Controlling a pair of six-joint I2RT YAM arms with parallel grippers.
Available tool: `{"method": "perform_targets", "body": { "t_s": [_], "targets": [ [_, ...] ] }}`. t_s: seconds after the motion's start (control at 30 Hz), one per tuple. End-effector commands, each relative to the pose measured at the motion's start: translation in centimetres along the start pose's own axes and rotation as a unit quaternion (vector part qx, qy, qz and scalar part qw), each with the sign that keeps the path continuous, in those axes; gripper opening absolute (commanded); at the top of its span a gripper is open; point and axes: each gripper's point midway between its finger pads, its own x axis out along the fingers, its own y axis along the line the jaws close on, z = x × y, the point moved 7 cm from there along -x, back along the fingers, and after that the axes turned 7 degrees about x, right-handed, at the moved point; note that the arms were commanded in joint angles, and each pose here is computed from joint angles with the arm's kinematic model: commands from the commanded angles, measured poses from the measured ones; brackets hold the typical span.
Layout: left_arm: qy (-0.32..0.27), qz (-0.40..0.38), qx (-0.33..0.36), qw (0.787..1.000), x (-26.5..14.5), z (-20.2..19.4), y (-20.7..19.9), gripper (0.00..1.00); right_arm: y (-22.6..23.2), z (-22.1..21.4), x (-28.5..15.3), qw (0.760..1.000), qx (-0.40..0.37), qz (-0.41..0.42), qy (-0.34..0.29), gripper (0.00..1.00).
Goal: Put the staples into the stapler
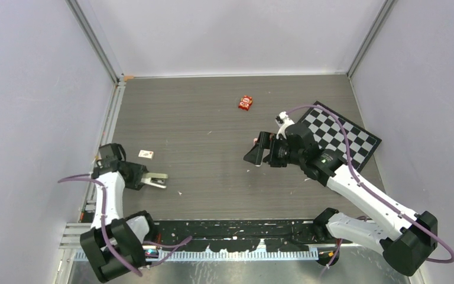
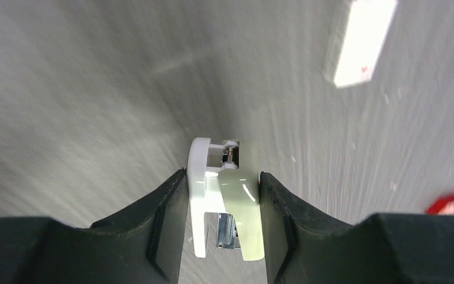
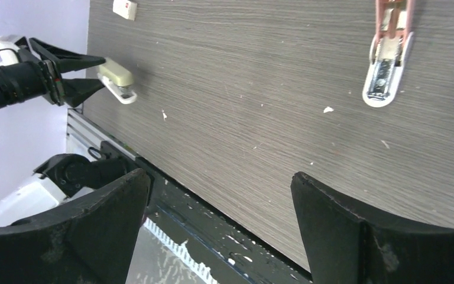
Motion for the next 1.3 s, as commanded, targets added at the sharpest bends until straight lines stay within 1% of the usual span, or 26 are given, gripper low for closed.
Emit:
{"method": "perform_targets", "body": {
  "t_s": [0.0, 0.13, 0.2, 0.3, 0.43, 0.5, 0.6, 0.67, 0.83, 1.0, 1.07, 1.1, 1.2, 1.27],
  "targets": [
    [0.030, -0.143, 0.094, 0.985, -1.2, -2.7, -3.6, 0.20, 1.9, 0.1, 1.2, 0.998, 0.026, 0.060, 0.004, 0.93],
    [0.062, -0.210, 0.152, 0.964, -1.9, -5.7, -5.4, 0.20, 2.8, -0.4, 2.5, 0.997, 0.028, 0.072, 0.019, 0.87],
    [0.083, -0.246, 0.183, 0.948, -2.5, -7.4, -6.4, 0.20, 3.7, -0.9, 3.1, 0.996, 0.023, 0.081, 0.027, 0.83],
    [0.111, -0.297, 0.232, 0.920, -3.7, -10.0, -7.6, 0.20, 5.6, -2.2, 4.1, 0.995, 0.001, 0.093, 0.044, 0.79],
    [0.140, -0.370, 0.289, 0.872, -5.9, -13.0, -9.1, 0.20, 7.1, -3.7, 5.8, 0.993, -0.019, 0.092, 0.068, 0.75],
    [0.151, -0.390, 0.308, 0.855, -6.7, -14.2, -9.5, 0.21, 7.6, -4.4, 6.5, 0.993, -0.030, 0.087, 0.077, 0.74],
    [0.164, -0.401, 0.331, 0.838, -7.6, -15.6, -9.9, 0.20, 8.4, -5.3, 7.3, 0.991, -0.040, 0.088, 0.087, 0.73],
    [0.178, -0.414, 0.344, 0.824, -8.0, -16.6, -10.0, 0.20, 8.7, -5.7, 7.8, 0.991, -0.044, 0.088, 0.089, 0.70],
    [0.197, -0.427, 0.359, 0.806, -8.5, -17.6, -10.2, 0.19, 8.0, -6.3, 8.7, 0.994, -0.042, 0.055, 0.088, 0.60],
    [0.204, -0.439, 0.363, 0.796, -9.1, -17.8, -10.2, 0.19, 7.2, -7.0, 8.9, 0.994, -0.048, 0.029, 0.093, 0.59],
    [0.209, -0.444, 0.362, 0.792, -9.3, -17.9, -10.3, 0.20, 7.1, -7.2, 9.0, 0.993, -0.049, 0.028, 0.100, 0.57],
    [0.211, -0.446, 0.362, 0.791, -9.3, -18.0, -10.3, 0.20, 7.1, -7.3, 9.0, 0.993, -0.049, 0.028, 0.103, 0.54],
    [0.212, -0.450, 0.365, 0.787, -9.5, -18.1, -10.5, 0.20, 6.9, -7.5, 8.9, 0.993, -0.048, 0.026, 0.103, 0.39],
    [0.210, -0.452, 0.368, 0.785, -9.6, -18.1, -10.6, 0.21, 6.9, -7.4, 8.7, 0.994, -0.048, 0.025, 0.099, 0.32]
  ]
}}
